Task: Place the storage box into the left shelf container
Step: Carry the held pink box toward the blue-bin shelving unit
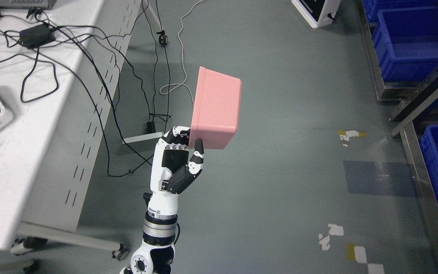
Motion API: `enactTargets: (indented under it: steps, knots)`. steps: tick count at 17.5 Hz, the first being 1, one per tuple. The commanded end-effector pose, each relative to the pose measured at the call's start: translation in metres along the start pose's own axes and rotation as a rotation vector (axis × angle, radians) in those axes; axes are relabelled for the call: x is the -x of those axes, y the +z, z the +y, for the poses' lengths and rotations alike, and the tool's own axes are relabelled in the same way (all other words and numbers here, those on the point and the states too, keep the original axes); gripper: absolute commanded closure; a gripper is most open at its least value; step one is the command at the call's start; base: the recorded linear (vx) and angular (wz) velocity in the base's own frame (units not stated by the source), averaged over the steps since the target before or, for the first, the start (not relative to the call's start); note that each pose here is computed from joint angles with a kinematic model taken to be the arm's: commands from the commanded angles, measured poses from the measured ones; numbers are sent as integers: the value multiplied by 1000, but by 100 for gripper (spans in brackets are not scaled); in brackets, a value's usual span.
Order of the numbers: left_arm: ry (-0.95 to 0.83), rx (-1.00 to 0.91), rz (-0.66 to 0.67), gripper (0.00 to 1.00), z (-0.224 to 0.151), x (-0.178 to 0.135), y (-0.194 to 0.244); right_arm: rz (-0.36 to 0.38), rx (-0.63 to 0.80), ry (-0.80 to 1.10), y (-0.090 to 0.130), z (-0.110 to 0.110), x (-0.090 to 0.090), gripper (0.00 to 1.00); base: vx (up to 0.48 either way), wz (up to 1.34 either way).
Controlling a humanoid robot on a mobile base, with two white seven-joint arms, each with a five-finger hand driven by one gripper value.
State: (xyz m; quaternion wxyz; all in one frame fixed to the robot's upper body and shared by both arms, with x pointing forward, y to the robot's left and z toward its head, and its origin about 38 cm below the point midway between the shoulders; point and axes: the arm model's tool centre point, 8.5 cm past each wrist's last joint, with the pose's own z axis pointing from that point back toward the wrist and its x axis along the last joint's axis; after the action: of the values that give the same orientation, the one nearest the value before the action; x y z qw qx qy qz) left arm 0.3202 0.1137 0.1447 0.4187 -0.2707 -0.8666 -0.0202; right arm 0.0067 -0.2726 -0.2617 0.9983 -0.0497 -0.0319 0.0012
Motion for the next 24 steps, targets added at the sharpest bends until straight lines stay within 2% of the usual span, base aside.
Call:
enactTargets:
  steps: [1, 11, 17, 19, 22, 24]
  knots:
    - [-11, 19, -4, 98, 2, -2, -2, -24, 18, -4, -1, -11, -10, 0, 500, -98]
    - [-11, 14, 3, 98, 3, -2, 1, -24, 18, -4, -1, -11, -10, 0, 495, -189]
    - [-9, 14, 18, 98, 1, 1, 6, -24, 19, -4, -1, -12, -10, 0, 452, -988]
    - [-3, 7, 52, 98, 0, 7, 18, -24, 18, -4, -1, -11, -10, 0, 342, -1180]
    - [28, 114, 160, 98, -28, 28, 49, -24, 18, -4, -1, -11, -10, 0, 316, -1276]
    - [29, 117, 173, 98, -30, 31, 52, -24, 18, -4, -1, -11, -10, 0, 253, -1223]
